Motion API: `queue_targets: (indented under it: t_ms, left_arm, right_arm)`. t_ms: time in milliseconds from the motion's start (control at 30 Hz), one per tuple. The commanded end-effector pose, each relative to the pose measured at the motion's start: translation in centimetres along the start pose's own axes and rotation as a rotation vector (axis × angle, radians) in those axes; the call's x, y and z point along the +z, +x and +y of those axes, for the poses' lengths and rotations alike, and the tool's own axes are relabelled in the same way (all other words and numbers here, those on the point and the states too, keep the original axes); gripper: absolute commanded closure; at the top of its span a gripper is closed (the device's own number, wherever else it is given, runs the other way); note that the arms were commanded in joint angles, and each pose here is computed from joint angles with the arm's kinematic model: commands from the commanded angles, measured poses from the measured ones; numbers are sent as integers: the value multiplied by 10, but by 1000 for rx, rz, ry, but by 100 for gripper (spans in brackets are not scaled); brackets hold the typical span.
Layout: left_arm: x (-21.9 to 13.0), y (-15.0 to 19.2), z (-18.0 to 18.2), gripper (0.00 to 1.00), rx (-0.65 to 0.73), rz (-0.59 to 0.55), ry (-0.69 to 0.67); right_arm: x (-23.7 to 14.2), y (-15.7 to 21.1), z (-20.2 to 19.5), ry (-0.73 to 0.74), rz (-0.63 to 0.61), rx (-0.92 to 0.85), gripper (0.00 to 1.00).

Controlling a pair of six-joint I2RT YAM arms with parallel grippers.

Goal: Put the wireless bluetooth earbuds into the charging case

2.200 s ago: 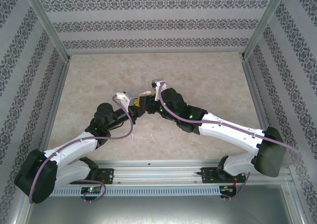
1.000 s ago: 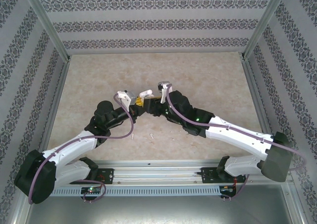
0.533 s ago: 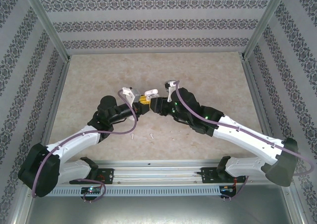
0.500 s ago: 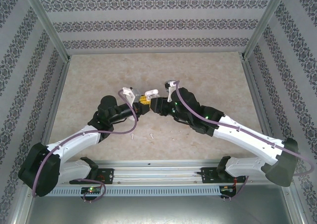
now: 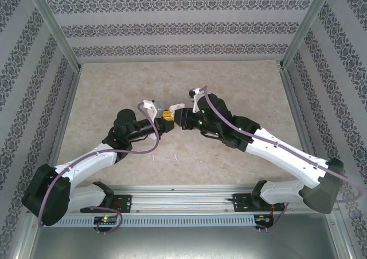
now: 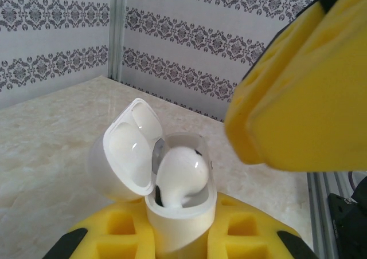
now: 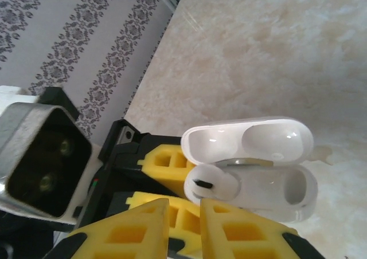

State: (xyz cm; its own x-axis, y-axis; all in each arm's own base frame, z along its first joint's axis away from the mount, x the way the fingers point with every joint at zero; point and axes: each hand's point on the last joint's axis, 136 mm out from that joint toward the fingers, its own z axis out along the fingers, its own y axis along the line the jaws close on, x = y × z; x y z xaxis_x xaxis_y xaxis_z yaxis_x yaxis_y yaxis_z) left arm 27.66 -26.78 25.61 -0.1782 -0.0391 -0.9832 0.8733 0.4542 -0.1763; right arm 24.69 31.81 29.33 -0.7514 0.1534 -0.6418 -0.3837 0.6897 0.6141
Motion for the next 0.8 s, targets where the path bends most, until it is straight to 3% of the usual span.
queue_targets:
  t_ms: [0,500,767]
  left_arm:
    - [1,-14,-8,100,2,-20,36]
    - [-3,-4,-8,100,-16,4,38]
    - [-8,-4,-2,100,-33,-9,49]
  right_arm:
    - [2,-2,0,-4,18,17,79]
    - [-7,-5,11,-39,55,17,83]
    - [-31,-17,-6,61,46,-4,81]
